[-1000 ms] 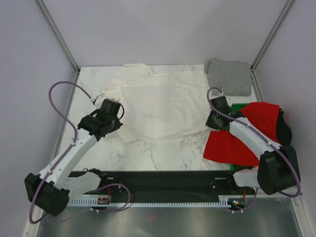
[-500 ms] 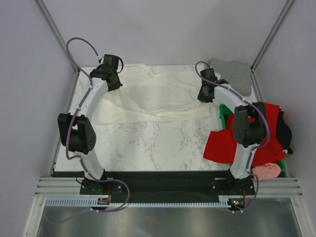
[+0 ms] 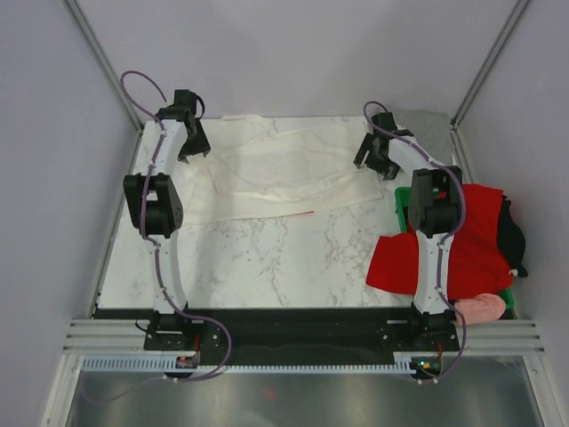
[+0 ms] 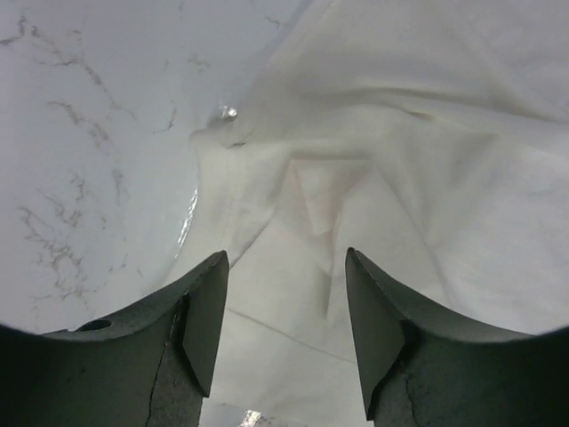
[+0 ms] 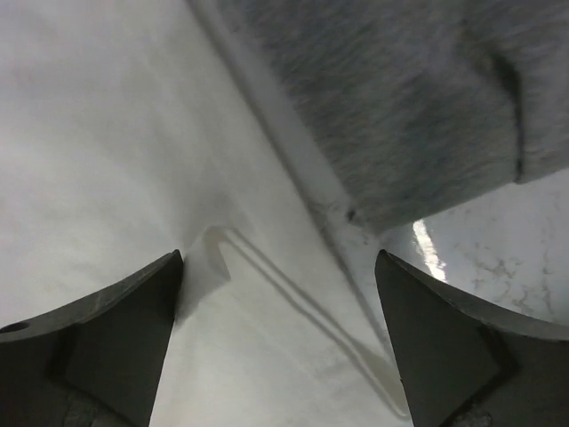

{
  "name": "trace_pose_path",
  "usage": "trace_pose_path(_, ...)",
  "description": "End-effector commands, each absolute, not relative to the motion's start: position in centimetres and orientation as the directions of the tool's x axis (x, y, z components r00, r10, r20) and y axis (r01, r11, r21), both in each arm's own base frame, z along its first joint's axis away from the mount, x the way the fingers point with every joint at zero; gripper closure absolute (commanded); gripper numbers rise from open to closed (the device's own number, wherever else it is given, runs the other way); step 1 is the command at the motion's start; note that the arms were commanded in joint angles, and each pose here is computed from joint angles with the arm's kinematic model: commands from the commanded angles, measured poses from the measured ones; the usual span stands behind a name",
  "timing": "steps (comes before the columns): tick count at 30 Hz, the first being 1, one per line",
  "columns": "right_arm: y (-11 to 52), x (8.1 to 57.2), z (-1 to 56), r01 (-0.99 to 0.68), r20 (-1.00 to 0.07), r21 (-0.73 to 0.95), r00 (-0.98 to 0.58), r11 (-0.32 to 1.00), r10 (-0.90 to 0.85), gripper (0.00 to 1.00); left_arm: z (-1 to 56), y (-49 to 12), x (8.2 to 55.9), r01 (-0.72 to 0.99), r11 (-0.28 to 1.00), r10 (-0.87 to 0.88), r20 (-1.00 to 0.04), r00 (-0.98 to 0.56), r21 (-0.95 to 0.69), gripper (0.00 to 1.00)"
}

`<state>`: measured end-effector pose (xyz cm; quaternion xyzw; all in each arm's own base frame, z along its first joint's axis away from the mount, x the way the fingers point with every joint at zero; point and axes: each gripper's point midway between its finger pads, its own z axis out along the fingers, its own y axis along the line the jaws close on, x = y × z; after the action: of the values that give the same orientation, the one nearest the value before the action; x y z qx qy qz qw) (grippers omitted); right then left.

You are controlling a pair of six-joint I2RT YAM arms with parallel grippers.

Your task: Fold and stack the t-shirts

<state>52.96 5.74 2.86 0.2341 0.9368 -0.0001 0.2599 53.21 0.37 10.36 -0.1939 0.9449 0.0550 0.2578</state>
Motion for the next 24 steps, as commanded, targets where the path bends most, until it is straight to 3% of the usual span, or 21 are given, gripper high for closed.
trace_pose_path(1, 3.7, 50.4, 3.8, 0.477, -0.471, 0.090, -0.753, 0.875, 0.459, 0.02, 19.0, 0.8, 50.7, -0.420, 0.905, -0.378, -0.600, -0.705, -0.076, 0.37)
trace_pose_path(2, 3.7, 50.4, 5.9, 0.471, -0.510, 0.121, -0.726, 0.874, 0.462, 0.02, 19.0, 1.0, 48.6, -0.438, 0.896, -0.396, -0.586, -0.707, -0.076, 0.37)
trace_pose_path(4, 3.8, 47.8, 5.2, 0.470, -0.489, 0.126, -0.737, 0.873, 0.467, 0.02, 18.8, 1.1, 46.4, -0.478, 0.869, -0.459, -0.575, -0.678, -0.130, 0.38)
trace_pose_path(5, 3.9, 47.7, 7.1, 0.458, -0.527, 0.161, -0.709, 0.874, 0.468, 0.02, 15.4, 0.8, 44.8, -0.485, 0.863, -0.476, -0.542, -0.693, -0.137, 0.38)
trace_pose_path(7, 3.5, 45.0, 5.9, 0.465, -0.503, 0.138, -0.728, 0.875, 0.466, 0.02, 16.4, -0.1, 42.6, -0.477, 0.849, -0.514, -0.562, -0.648, -0.228, 0.38)
trace_pose_path(11, 4.3, 42.6, 4.9, 0.430, -0.489, 0.184, -0.740, 0.884, 0.462, 0.05, 10.3, 0.7, 37.2, -0.554, 0.792, -0.604, -0.469, -0.644, -0.258, 0.38)
trace_pose_path(15, 5.9, 42.6, 3.0, 0.374, -0.448, 0.243, -0.775, 0.895, 0.445, 0.11, 7.2, 0.4, 35.9, -0.575, 0.755, -0.654, -0.424, -0.627, -0.316, 0.39)
trace_pose_path(19, 6.0, 43.6, 1.7, 0.384, -0.425, 0.234, -0.785, 0.893, 0.450, 0.28, 5.1, 0.5, 35.5, -0.593, 0.737, -0.675, -0.391, -0.625, -0.324, 0.40)
trace_pose_path(24, 5.6, 42.8, -1.2, 0.416, -0.375, 0.186, -0.807, 0.890, 0.456, 0.32, 3.7, 1.0, 35.3, -0.617, 0.720, -0.693, -0.380, -0.613, -0.319, 0.41)
